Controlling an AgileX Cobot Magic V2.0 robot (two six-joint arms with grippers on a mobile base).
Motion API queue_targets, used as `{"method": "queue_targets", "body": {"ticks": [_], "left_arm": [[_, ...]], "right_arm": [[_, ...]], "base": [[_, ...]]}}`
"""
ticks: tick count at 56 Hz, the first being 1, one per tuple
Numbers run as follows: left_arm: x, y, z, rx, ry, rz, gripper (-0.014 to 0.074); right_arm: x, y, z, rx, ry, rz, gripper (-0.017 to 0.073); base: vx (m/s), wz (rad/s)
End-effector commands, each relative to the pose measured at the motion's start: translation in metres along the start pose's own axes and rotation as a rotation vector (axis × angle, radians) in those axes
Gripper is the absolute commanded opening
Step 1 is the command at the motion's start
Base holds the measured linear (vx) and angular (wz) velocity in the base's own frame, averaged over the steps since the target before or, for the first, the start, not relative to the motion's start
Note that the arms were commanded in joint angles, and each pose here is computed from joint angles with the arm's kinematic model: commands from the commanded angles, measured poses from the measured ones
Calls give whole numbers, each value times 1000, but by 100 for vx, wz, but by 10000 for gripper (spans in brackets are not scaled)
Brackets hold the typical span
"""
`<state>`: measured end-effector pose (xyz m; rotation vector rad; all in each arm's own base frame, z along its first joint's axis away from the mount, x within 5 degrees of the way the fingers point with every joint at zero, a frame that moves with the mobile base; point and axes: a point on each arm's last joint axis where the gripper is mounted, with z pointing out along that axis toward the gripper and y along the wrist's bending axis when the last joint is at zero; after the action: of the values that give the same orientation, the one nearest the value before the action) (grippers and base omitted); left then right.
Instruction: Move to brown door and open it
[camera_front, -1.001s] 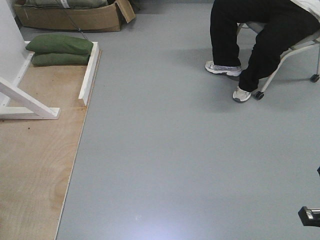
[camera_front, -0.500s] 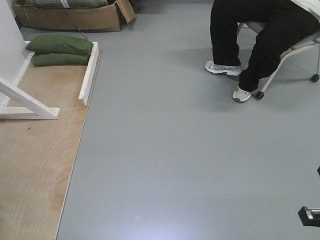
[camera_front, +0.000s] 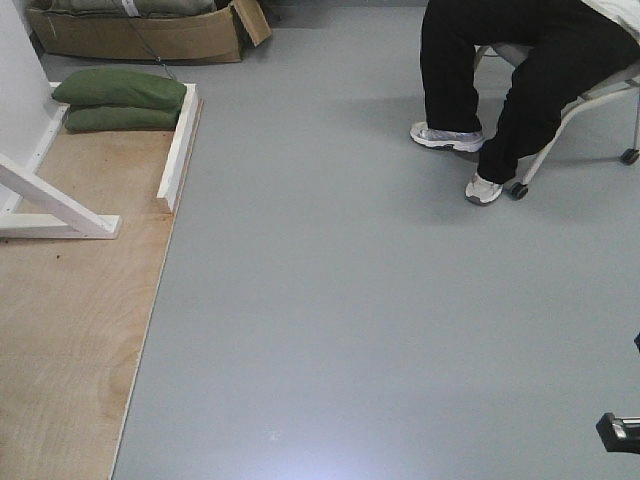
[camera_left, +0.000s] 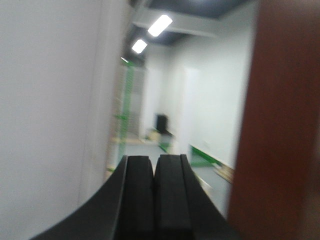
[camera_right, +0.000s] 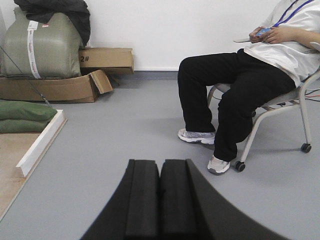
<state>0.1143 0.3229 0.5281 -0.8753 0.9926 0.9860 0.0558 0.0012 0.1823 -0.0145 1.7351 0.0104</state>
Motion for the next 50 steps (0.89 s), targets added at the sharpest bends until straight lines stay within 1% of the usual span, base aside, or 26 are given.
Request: {"method": "queue_targets", "body": {"ticks": [1,4,11,13,15,18,20,22,23,24,27,30,32,34,35,38,46,48,50], "left_arm": [[-10,-6,-3,61,-11,-26,-6],[-2,-5,2,46,4,-25,-6],[13,2,13,-15,20,-22,-6],[16,2,14,-21,24,-22,-6],[17,1,15,-9,31,-22,-6],[19,-4,15,51,53,-23,-6],[22,-11,14,131,83,-24,-6],[22,-17,12,194,103,-25,-6],[23,-22,10,244,118,-25,-6],[22,-25,8,278,128,-26,-6],[21,-38,0,426,169,-26,-6],[19,-46,-7,515,191,-25,-6],[18,-49,-10,546,197,-25,-6],[16,-51,-11,553,193,-27,-6],[15,-53,-12,559,187,-52,-6],[14,-55,-13,572,185,-80,-6],[9,-59,-18,626,183,-127,-6],[7,-61,-19,646,181,-151,-6],[5,-63,-21,675,179,-187,-6]], "right_arm": [[-6,0,-1,5,-89,-9,0],[-6,0,-1,5,-89,-9,0],[-6,0,-1,5,-89,-9,0],[-6,0,-1,5,-89,-9,0],[-6,0,-1,5,-89,-9,0],[-6,0,-1,5,-89,-9,0],[-6,0,-1,5,-89,-9,0],[-6,0,-1,5,-89,-9,0],[-6,0,-1,5,-89,-9,0],[-6,0,-1,5,-89,-9,0],[-6,0,-1,5,-89,-9,0],[-6,0,-1,5,-89,-9,0],[-6,0,-1,5,-89,-9,0],[-6,0,-1,5,-89,-9,0],[-6,0,-1,5,-89,-9,0],[-6,0,-1,5,-89,-9,0],[-6,0,-1,5,-89,-9,0],[-6,0,-1,5,-89,-9,0],[-6,0,-1,5,-89,-9,0]], "base": [[0,0],[0,0],[0,0],[0,0],[0,0],[0,0],[0,0],[0,0],[0,0],[0,0],[0,0],[0,0],[0,1],[0,1],[-1,3],[-1,3],[0,1],[0,0],[0,0]]}}
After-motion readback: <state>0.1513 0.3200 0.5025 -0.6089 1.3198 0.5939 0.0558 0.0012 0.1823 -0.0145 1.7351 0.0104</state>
